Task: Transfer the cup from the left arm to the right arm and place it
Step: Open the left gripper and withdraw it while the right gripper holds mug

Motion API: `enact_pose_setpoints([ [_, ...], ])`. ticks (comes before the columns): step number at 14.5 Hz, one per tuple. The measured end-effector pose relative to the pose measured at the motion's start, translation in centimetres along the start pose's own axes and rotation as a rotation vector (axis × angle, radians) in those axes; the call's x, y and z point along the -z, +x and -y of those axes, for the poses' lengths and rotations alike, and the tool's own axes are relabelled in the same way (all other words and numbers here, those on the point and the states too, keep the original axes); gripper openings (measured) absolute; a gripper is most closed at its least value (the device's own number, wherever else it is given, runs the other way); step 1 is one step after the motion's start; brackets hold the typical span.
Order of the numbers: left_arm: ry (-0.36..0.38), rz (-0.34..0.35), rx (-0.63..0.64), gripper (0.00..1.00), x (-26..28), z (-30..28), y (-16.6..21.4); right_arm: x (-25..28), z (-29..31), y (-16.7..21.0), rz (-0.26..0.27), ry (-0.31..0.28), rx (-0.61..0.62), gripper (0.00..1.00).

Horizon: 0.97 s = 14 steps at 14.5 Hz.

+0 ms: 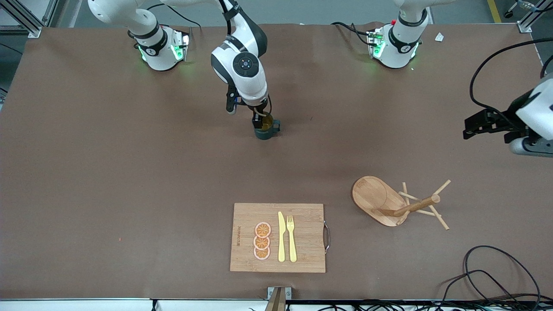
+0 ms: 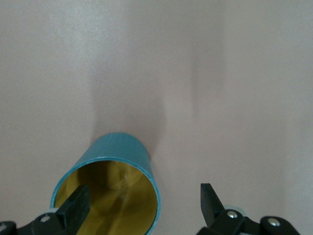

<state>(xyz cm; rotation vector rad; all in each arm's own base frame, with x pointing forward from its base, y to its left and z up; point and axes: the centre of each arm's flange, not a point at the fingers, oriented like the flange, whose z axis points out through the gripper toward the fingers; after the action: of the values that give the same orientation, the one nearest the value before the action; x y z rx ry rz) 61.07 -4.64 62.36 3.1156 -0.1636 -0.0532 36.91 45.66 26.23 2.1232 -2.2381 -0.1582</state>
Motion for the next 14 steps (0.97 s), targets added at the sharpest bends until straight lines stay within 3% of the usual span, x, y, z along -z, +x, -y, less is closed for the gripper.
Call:
enact_pose_setpoints([
  [5, -0.003, -0.02, -0.039, 1.0, 1.3, -3.7, -0.8, -0.8, -0.3, -0.5, 0.014, 0.017, 0.002, 0.93],
  [8, 0.023, -0.038, -0.043, 1.0, 2.1, -5.1, -2.4, -2.1, -0.3, -1.0, 0.034, 0.043, 0.003, 0.59],
  [13, 0.015, -0.051, -0.002, 1.0, 2.2, -2.8, -4.6, -2.6, -0.1, -0.9, 0.035, 0.046, -0.003, 0.07],
  [14, 0.016, -0.053, -0.002, 1.0, 2.4, -2.8, -5.0, -2.6, -0.1, -0.9, 0.033, 0.046, -0.002, 0.05],
])
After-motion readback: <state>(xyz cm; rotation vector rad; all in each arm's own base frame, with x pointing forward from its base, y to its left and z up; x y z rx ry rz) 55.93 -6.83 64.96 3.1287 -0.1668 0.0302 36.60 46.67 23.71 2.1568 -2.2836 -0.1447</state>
